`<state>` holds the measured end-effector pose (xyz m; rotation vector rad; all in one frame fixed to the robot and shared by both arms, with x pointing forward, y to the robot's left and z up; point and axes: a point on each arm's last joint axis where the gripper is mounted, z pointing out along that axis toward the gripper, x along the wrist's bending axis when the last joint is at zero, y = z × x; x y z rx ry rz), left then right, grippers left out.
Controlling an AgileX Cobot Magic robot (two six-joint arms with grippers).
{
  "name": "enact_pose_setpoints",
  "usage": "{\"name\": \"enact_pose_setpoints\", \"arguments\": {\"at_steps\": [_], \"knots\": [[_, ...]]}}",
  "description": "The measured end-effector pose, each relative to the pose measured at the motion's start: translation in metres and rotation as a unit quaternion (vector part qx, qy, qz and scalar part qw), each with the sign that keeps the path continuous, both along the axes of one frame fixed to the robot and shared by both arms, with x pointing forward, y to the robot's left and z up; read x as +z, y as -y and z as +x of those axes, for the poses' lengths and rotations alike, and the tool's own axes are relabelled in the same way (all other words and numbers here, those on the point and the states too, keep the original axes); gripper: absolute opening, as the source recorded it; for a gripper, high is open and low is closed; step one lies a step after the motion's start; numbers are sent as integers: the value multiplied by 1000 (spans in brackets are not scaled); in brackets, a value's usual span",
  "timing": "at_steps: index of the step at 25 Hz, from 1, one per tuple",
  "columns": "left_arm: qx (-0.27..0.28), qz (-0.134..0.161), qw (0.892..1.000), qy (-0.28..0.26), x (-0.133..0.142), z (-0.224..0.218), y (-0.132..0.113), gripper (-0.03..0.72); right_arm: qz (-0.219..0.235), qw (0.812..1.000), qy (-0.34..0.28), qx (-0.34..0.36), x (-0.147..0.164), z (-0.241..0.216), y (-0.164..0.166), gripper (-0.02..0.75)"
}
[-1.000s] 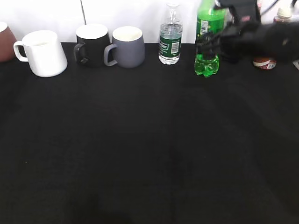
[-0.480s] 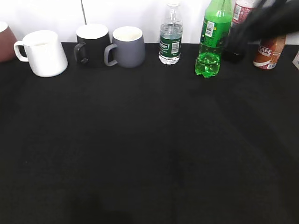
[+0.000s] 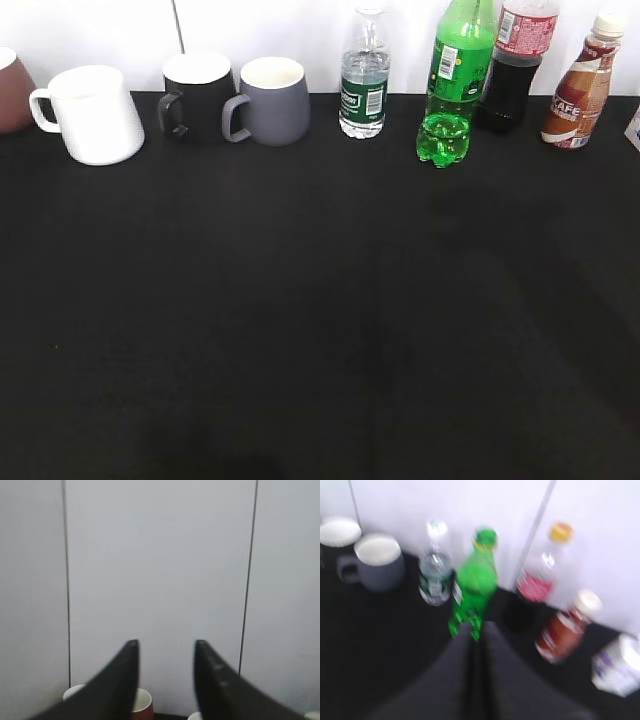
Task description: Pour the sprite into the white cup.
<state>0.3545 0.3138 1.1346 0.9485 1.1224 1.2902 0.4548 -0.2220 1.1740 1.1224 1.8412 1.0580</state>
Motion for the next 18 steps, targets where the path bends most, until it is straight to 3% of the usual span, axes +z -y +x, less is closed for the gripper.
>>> {"name": "enact_pose_setpoints", "arguments": {"at_steps": [2,4,6,8,12,15,17,18], "knots": [[27,-32,999,1,1,-18,-2,397,-5,1000,-3,-3,5,-12,5,343],[50,-51,997,7,2,-40,-2,393,17,999,37,-6,28,-51,20,376],[78,-71,994,-1,-3,-63,-5,329,65,993,94,-12,51,-116,45,379],[92,-107,989,-40,-15,-78,-9,306,65,996,61,-23,44,-159,62,379],[34,-54,975,-213,-45,-80,2,303,59,996,-69,-8,0,-182,64,380],[-16,-47,965,-257,-53,-81,12,252,56,985,-163,7,-50,-183,57,380],[-34,-32,951,-304,-53,-89,16,217,46,983,-180,10,-60,-190,59,380],[-39,-20,952,-304,-42,-96,17,213,46,983,-178,11,-60,-192,60,380]]}}
